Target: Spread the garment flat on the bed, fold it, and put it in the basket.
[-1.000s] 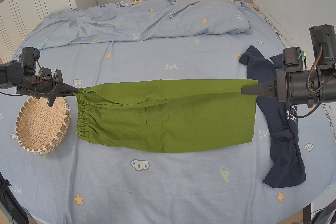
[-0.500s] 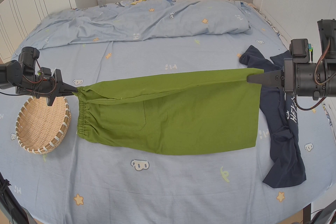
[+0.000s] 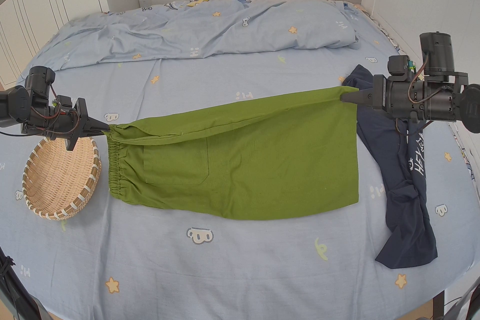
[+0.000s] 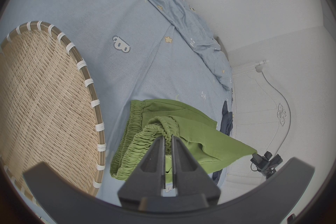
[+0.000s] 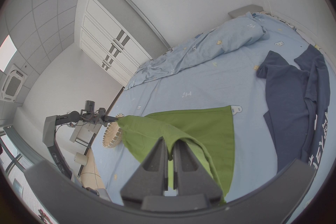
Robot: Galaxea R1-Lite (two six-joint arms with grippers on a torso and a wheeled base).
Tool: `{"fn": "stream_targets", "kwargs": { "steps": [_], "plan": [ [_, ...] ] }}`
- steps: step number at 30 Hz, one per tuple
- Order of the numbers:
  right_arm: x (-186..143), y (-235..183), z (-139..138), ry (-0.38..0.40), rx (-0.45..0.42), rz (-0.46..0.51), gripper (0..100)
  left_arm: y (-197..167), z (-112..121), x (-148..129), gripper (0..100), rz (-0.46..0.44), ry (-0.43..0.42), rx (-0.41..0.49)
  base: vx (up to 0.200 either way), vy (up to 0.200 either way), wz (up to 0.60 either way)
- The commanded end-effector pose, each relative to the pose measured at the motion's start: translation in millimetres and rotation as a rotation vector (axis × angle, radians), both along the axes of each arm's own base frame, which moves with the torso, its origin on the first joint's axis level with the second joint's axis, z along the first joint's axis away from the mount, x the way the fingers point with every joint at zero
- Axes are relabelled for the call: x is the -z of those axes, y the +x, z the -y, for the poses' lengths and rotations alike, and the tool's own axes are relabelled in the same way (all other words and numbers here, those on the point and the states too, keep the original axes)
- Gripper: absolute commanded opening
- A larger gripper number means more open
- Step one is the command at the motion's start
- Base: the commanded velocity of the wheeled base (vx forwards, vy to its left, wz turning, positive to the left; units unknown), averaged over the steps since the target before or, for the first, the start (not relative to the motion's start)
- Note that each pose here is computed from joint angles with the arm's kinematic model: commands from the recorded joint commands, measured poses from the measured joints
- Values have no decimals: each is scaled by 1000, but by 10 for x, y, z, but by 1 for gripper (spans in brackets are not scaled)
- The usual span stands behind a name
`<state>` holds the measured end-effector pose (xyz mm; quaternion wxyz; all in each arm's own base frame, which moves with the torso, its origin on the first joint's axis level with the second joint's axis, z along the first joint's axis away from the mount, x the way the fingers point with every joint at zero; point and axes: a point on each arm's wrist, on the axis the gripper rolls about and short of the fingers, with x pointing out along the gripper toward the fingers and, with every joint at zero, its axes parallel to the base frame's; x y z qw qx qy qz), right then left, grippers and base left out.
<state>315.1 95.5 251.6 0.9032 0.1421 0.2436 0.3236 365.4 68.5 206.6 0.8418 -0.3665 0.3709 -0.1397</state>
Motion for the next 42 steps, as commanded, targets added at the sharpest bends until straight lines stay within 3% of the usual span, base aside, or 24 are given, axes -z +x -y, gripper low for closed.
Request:
{"fn": "stream_targets", "kwargs": {
  "steps": [1, 17, 42],
  "plan": [
    [247, 347, -50, -16, 12, -50, 0, -1, 8, -4, 0, 1, 0, 3, 0, 0, 0],
    [503, 981, 83, -28, 83, -48, 0, 88, 35, 31, 0, 38, 9, 14, 0, 0, 0],
    [909, 1190, 104, -51, 115, -116, 0, 290, 109, 225, 0, 46, 13, 33, 0, 0, 0]
  ]
}}
